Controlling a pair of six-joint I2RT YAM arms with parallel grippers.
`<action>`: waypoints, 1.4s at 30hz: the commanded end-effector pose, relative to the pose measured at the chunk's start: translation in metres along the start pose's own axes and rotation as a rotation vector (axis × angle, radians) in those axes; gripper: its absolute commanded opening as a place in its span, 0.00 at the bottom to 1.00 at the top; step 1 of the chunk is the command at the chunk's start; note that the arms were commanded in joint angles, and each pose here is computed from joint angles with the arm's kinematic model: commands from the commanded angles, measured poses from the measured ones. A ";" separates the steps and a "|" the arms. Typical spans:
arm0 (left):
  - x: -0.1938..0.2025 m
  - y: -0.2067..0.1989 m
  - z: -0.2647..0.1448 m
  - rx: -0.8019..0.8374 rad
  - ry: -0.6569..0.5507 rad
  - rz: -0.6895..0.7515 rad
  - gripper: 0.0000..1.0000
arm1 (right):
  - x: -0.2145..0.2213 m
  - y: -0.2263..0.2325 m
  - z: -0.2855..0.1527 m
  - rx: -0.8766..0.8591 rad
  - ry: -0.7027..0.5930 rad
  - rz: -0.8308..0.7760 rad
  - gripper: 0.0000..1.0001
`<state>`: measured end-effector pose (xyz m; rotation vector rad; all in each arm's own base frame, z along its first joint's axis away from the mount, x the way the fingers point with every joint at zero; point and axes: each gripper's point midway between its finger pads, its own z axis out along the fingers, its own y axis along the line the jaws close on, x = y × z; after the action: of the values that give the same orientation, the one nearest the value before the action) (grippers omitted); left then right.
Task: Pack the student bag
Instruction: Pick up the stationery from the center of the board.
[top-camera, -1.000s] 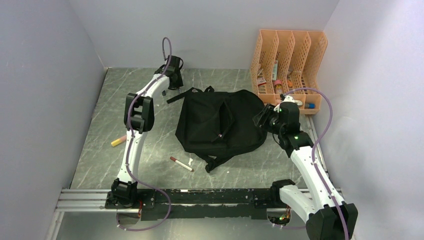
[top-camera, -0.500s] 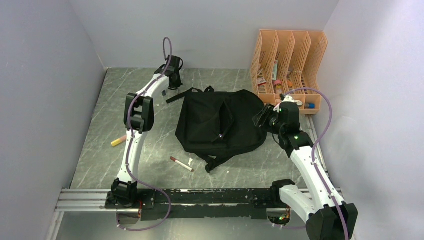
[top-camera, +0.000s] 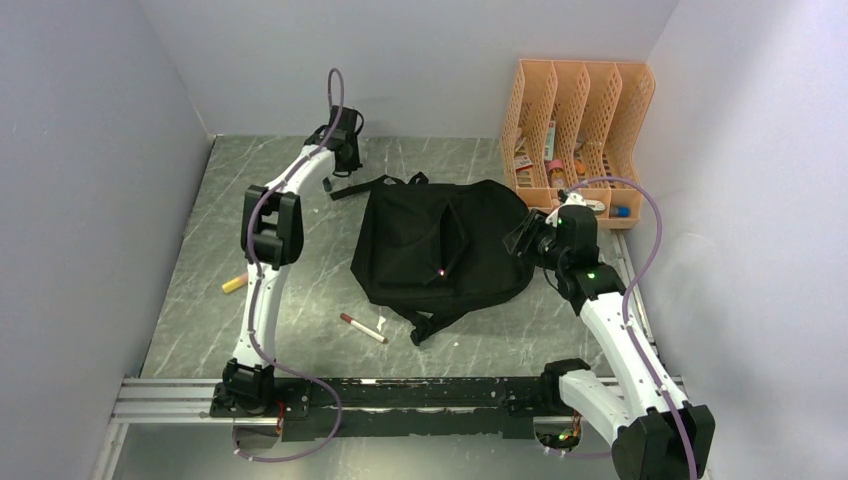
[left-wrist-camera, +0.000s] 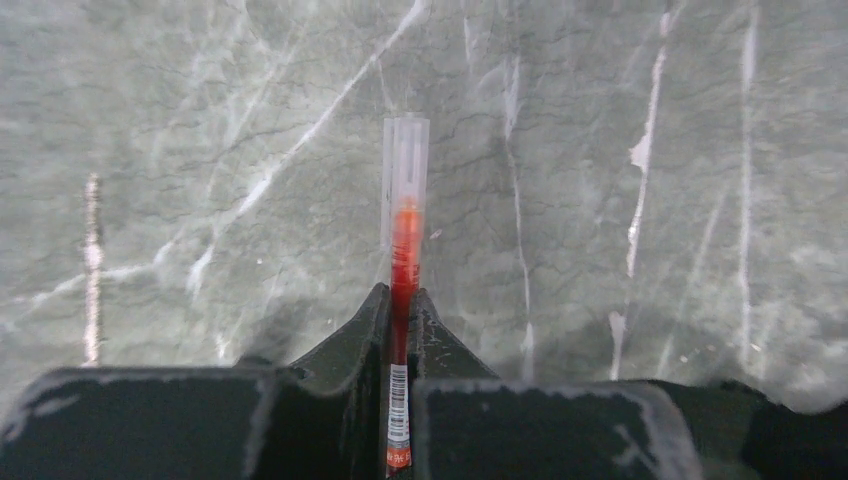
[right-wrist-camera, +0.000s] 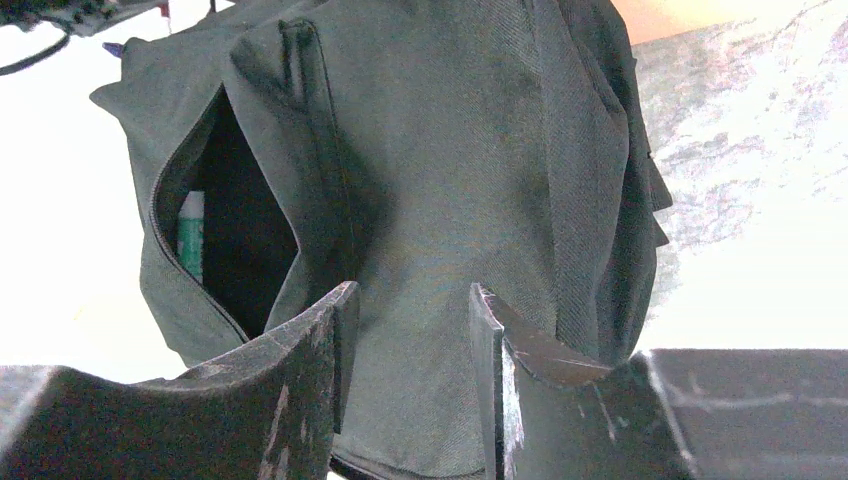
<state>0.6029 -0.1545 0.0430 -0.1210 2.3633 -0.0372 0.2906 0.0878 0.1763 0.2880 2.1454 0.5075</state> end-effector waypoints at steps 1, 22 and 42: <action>-0.071 -0.013 -0.059 0.072 -0.181 0.010 0.05 | 0.006 -0.001 0.001 -0.008 0.013 0.006 0.48; -0.109 -0.090 -0.294 0.720 -0.427 -0.101 0.05 | -0.048 0.115 -0.035 -0.587 -0.134 0.056 0.48; 0.001 -0.229 -0.437 1.275 -0.314 -0.074 0.05 | -0.049 0.184 -0.045 -0.734 -0.279 0.066 0.47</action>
<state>0.3302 -0.3823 0.3391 0.3433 1.7409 -1.3161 0.2793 0.2247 0.3139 -0.0284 1.6052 1.1906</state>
